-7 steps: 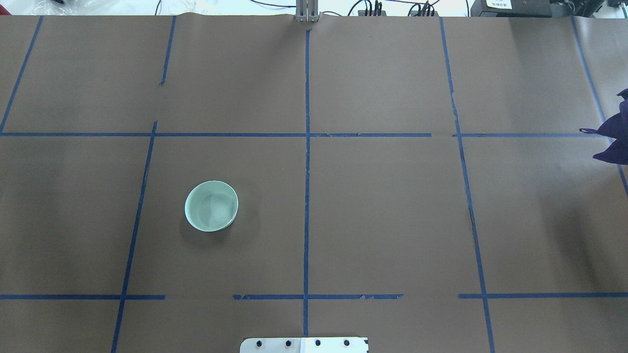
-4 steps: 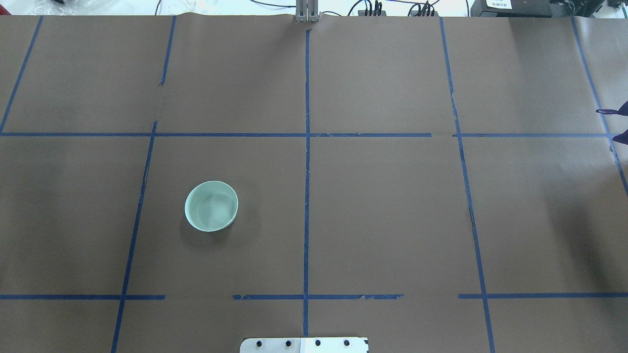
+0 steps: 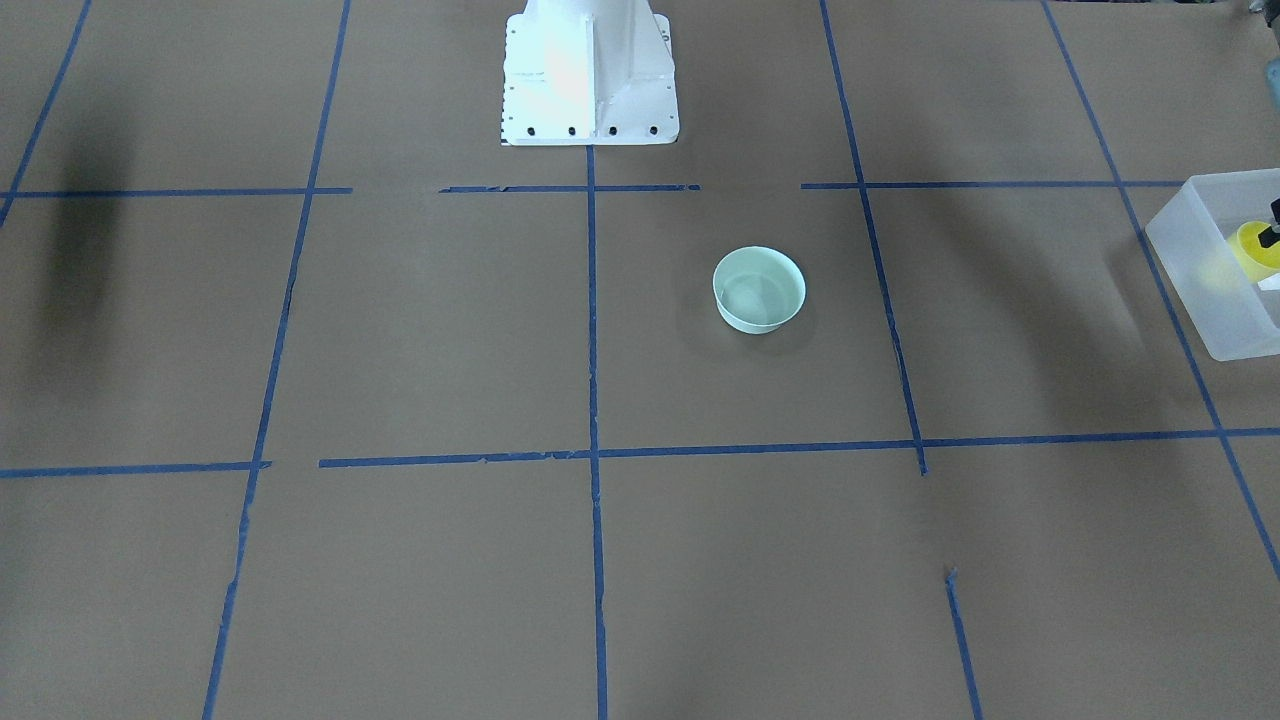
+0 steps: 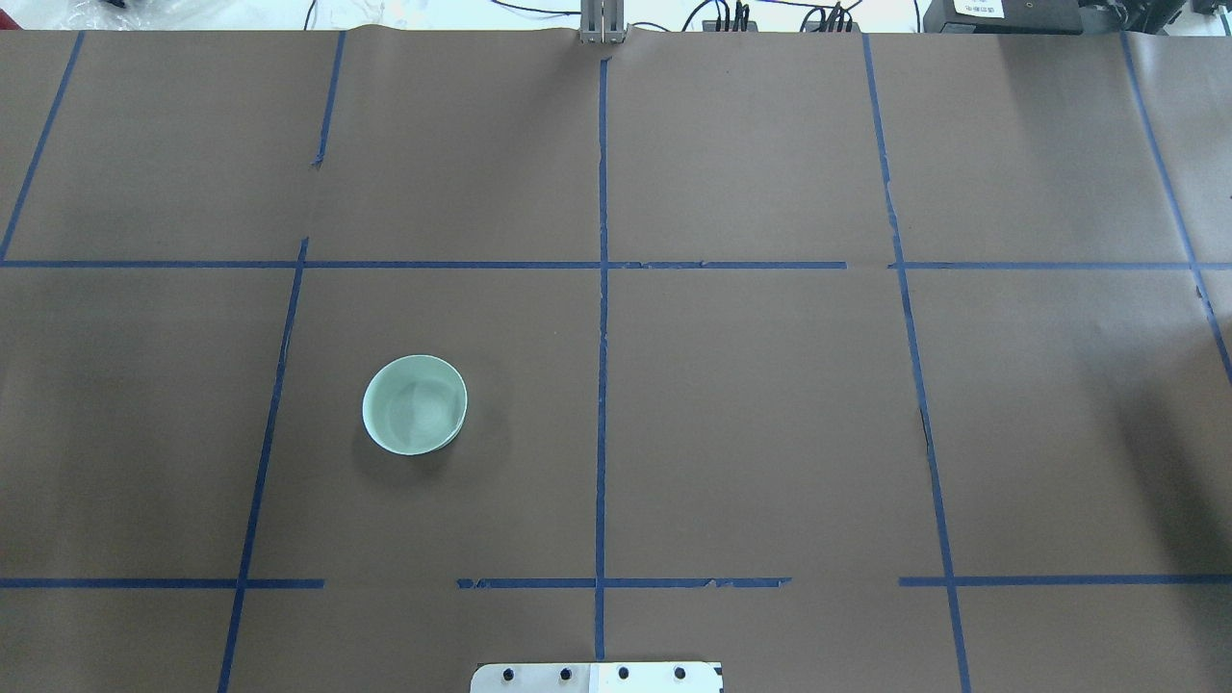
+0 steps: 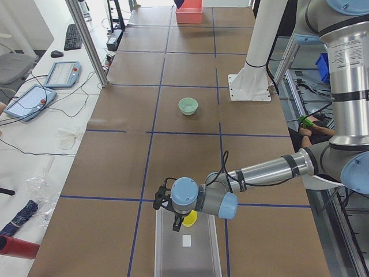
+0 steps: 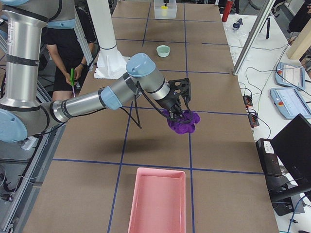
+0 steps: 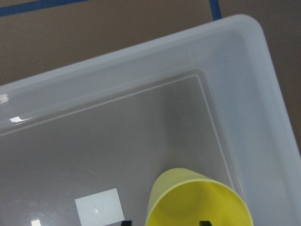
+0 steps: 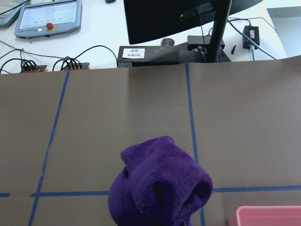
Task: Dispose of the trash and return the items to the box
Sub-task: 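Release the purple cloth into the pink bin with the right gripper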
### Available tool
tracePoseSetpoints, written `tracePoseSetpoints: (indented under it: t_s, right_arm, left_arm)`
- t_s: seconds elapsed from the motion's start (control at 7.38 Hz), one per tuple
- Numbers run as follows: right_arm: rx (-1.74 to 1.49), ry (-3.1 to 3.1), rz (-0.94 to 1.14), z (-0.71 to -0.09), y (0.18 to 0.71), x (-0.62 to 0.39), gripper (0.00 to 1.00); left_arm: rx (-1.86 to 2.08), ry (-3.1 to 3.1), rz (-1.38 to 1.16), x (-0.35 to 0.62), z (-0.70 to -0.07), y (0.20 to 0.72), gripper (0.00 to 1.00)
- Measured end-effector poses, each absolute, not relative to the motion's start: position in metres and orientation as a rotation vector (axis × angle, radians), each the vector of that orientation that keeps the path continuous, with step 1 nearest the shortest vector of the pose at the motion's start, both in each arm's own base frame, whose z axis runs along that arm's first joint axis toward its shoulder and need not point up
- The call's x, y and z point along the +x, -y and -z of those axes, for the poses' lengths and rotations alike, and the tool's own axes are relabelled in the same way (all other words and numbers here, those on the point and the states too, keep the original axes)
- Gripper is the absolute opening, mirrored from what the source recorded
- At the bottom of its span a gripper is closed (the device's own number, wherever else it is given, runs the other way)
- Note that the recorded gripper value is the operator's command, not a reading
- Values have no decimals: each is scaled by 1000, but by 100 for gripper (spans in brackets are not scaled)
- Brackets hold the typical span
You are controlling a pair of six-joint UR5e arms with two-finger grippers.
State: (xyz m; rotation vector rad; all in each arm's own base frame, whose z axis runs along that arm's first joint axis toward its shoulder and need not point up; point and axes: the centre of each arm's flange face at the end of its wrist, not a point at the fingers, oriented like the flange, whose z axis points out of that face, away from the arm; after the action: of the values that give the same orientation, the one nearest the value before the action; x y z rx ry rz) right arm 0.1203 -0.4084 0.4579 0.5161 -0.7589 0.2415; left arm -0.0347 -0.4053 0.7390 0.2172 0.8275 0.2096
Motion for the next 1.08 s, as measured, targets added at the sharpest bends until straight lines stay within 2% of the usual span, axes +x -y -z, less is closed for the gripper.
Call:
tracePoseSetpoints:
  t_s: [0.54,0.81,1.08]
  right_arm:
    - [506,505,-43,-524,403,174,0]
    - [417,439,86,-599,404,184,0]
    - [319,428,128,-683,398,185,0]
  left_arm:
    - [389,-713,-33,-52,-618,436,100]
    - [398,-750,61,-43,-581,445,100]
    - [387,-800,96,-19,-554,457,100]
